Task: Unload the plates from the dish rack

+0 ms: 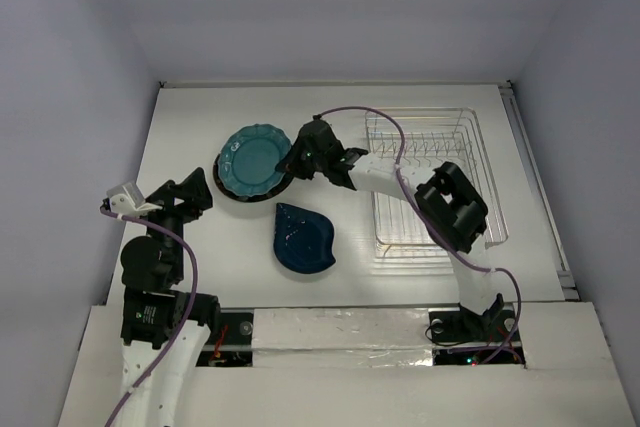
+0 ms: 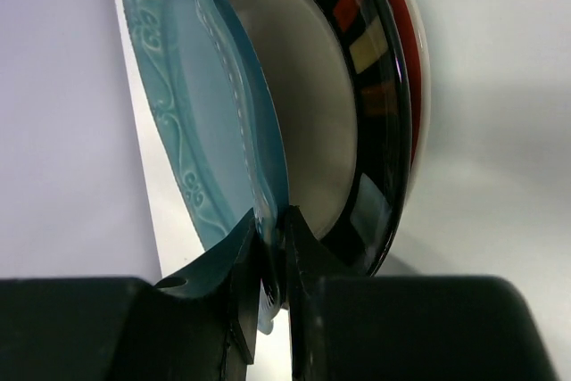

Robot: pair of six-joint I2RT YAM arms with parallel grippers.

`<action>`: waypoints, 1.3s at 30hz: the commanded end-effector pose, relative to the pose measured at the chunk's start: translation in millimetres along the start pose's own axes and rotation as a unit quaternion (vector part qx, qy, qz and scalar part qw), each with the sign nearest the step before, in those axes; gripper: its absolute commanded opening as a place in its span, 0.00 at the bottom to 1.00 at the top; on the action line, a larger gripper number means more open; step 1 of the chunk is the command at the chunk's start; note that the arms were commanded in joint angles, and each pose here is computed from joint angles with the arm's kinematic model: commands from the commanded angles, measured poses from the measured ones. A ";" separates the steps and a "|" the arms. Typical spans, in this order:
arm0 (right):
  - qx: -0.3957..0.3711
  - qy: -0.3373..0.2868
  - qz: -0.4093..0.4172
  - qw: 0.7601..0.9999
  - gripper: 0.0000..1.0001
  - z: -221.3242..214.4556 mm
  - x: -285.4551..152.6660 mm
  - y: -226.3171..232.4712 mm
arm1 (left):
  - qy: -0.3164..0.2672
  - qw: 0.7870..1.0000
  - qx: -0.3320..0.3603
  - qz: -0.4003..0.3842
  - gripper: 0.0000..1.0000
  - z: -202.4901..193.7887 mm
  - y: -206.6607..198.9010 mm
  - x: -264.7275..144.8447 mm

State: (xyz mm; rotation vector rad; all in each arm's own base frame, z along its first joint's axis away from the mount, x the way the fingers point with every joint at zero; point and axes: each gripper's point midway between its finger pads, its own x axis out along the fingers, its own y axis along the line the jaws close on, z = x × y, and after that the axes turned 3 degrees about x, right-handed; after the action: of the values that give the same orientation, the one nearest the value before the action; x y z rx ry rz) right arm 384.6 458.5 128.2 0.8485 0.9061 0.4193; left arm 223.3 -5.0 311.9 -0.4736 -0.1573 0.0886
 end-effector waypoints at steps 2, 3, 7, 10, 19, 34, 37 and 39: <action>0.016 -0.034 0.160 0.986 0.05 20.3 -24.7 110.0 | -0.012 1.000 -0.003 -0.005 0.72 5.2 -2.7 3.5; 0.016 -0.032 0.154 0.987 0.06 18.8 -22.1 106.7 | -0.012 1.000 -0.003 -0.005 0.72 5.2 -2.7 3.5; 0.015 -0.030 0.139 0.990 0.21 17.4 -19.3 99.7 | -0.013 1.000 -0.003 -0.005 0.72 5.5 -2.8 3.3; 0.004 -0.020 0.120 0.993 0.36 8.7 -18.3 92.5 | -0.014 1.000 -0.003 -0.005 0.73 6.2 -3.1 3.1; -0.108 -0.013 0.007 0.994 0.85 -5.2 -29.9 48.7 | -0.010 1.000 -0.001 -0.003 0.73 4.5 -2.3 3.6; -0.195 -0.154 -0.021 0.968 0.46 42.0 -198.2 33.2 | -0.012 1.000 0.001 -0.004 0.88 7.8 -2.8 0.4; -0.178 -0.229 0.002 0.957 0.00 65.0 -262.7 35.9 | -0.012 1.000 0.001 -0.004 0.91 9.2 -3.3 -0.2; -0.168 -0.282 0.048 0.943 0.00 76.8 -332.1 38.6 | -0.010 1.000 0.002 -0.004 0.92 8.5 -3.0 0.0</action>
State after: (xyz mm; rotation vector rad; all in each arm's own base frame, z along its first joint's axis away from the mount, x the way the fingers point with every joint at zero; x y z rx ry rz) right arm 276.6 290.5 287.9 0.5616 0.4926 0.4070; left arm 223.4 -5.0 308.6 -0.4710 -0.1455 0.0917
